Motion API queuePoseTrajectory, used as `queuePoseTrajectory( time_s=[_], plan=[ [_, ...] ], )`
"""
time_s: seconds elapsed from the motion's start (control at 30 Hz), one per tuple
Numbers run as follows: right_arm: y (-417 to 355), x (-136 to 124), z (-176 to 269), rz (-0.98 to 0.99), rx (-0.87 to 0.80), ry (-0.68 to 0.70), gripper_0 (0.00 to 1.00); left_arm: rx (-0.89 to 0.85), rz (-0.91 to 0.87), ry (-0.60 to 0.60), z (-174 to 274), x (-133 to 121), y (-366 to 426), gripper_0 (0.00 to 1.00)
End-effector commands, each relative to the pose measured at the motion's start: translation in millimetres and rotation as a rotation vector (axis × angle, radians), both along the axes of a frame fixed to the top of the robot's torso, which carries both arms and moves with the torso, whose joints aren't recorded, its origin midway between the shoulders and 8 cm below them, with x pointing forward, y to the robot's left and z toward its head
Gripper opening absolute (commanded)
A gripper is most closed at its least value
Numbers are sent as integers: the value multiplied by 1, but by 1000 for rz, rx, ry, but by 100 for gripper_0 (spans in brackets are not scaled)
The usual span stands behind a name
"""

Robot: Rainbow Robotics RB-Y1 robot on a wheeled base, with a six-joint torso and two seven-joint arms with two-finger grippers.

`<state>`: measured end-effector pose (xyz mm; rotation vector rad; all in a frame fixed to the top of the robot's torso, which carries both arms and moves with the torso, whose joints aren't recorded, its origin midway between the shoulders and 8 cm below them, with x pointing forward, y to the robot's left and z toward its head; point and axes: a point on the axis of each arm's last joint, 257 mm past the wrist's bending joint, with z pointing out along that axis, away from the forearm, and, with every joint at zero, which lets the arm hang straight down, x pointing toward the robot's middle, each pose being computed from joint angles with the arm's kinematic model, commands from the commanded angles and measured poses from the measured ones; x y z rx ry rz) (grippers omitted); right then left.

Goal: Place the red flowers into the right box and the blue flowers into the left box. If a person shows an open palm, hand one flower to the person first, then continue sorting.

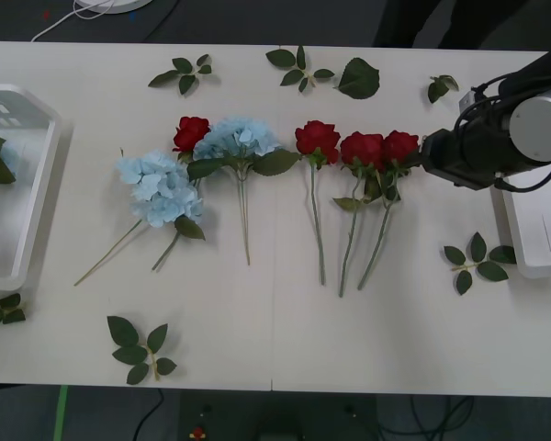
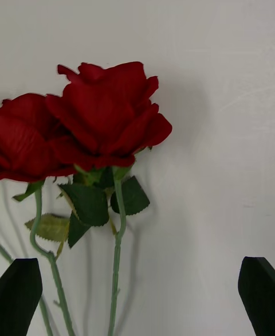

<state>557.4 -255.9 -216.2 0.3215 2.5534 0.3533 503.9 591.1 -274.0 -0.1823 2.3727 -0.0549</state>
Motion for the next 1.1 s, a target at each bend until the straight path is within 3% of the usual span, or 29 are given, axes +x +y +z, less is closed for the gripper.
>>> queuePoseTrajectory(
  time_s=[0.03,0.07,0.1,0.13,0.17,0.2,0.63,0.9,1.1],
  plan=[
    [18,36,18,-36,-28,-71,100,-16,6,-4,-1,2,-6,4],
    [19,37,14,-43,-35,-69,100,-21,6,-6,-1,3,-7,16],
    [18,40,12,-53,-42,-69,100,-27,7,-9,0,3,-8,35],
    [18,44,7,-64,-50,-63,100,-34,7,-13,0,4,-9,66],
    [18,46,5,-72,-54,-61,100,-32,5,-13,0,4,-9,84],
    [17,48,2,-80,-64,-57,100,-31,1,-15,1,4,-10,94],
    [15,43,-37,-49,-213,-18,100,10,-12,-50,16,17,-7,98],
    [33,39,-55,-5,-221,-26,100,8,-63,-47,52,28,-14,98],
    [46,48,-65,-12,-199,-52,100,-19,-135,7,94,22,-23,98]
  ],
)
